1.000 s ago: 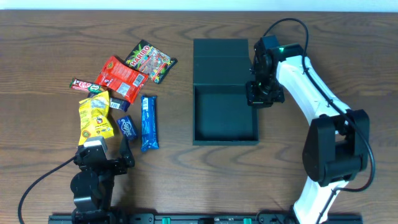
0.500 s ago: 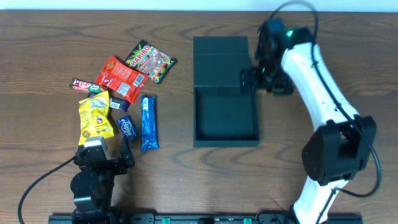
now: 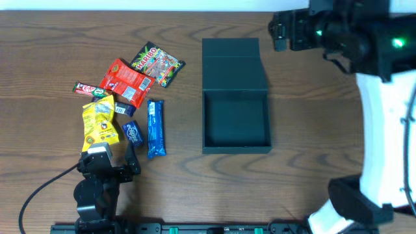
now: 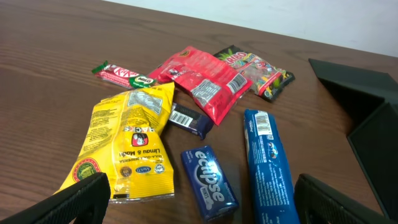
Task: Pack container
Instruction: 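Release the box and lift the right gripper away to the upper right, then grasp the Haribo Mix bag with the left gripper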
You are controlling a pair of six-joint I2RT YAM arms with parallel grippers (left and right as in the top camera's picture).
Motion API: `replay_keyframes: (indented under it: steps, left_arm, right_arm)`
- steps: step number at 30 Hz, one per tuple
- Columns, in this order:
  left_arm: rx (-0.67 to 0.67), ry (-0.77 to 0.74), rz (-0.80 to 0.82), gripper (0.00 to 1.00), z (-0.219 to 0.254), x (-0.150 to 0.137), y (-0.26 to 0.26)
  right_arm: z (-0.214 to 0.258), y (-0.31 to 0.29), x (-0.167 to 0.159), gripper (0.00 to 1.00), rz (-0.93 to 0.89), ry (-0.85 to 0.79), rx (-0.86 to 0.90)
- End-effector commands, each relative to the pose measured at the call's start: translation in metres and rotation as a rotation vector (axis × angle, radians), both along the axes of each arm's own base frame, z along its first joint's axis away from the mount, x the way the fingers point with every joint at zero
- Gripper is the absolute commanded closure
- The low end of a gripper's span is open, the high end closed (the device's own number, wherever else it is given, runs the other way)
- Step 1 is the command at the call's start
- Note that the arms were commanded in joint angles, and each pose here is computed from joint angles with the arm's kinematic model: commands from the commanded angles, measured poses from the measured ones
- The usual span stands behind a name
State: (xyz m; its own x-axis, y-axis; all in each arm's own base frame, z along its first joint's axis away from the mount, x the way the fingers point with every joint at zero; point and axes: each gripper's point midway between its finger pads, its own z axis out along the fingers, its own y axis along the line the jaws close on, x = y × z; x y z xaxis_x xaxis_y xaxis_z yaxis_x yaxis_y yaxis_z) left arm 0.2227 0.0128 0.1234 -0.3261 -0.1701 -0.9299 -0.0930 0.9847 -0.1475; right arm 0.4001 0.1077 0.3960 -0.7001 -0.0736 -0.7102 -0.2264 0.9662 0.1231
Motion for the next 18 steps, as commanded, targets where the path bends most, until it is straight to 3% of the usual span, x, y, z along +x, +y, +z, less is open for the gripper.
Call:
replay_keyframes:
  steps: [1, 8, 10, 12, 13, 18]
  left_arm:
    - [0.018, 0.020, -0.001, 0.05, -0.009, 0.000, 0.001]
    - [-0.044, 0.015, -0.009, 0.05, -0.009, 0.000, -0.004]
    - [-0.197, 0.013, -0.040, 0.05, -0.008, 0.000, -0.018]
    - [-0.481, 0.046, -0.110, 0.05, -0.006, -0.004, -0.046]
    - [-0.559, 0.062, -0.128, 0.05, -0.004, -0.005, -0.054]
    - [-0.766, 0.063, -0.049, 0.05, 0.001, -0.003, -0.053]
  right_arm:
    - [-0.002, -0.001, 0.002, 0.01, 0.017, -0.006, -0.030]
    - [-0.005, -0.001, -0.001, 0.01, 0.019, 0.009, -0.035]
    - [-0.006, -0.001, -0.002, 0.01, 0.022, 0.015, -0.039]
    - [-0.007, -0.002, -0.003, 0.01, 0.046, 0.015, -0.063]
    - [-0.008, -0.002, -0.004, 0.01, 0.055, 0.016, -0.072]
    - [-0.009, 0.010, -0.010, 0.01, 0.130, 0.028, -0.045]
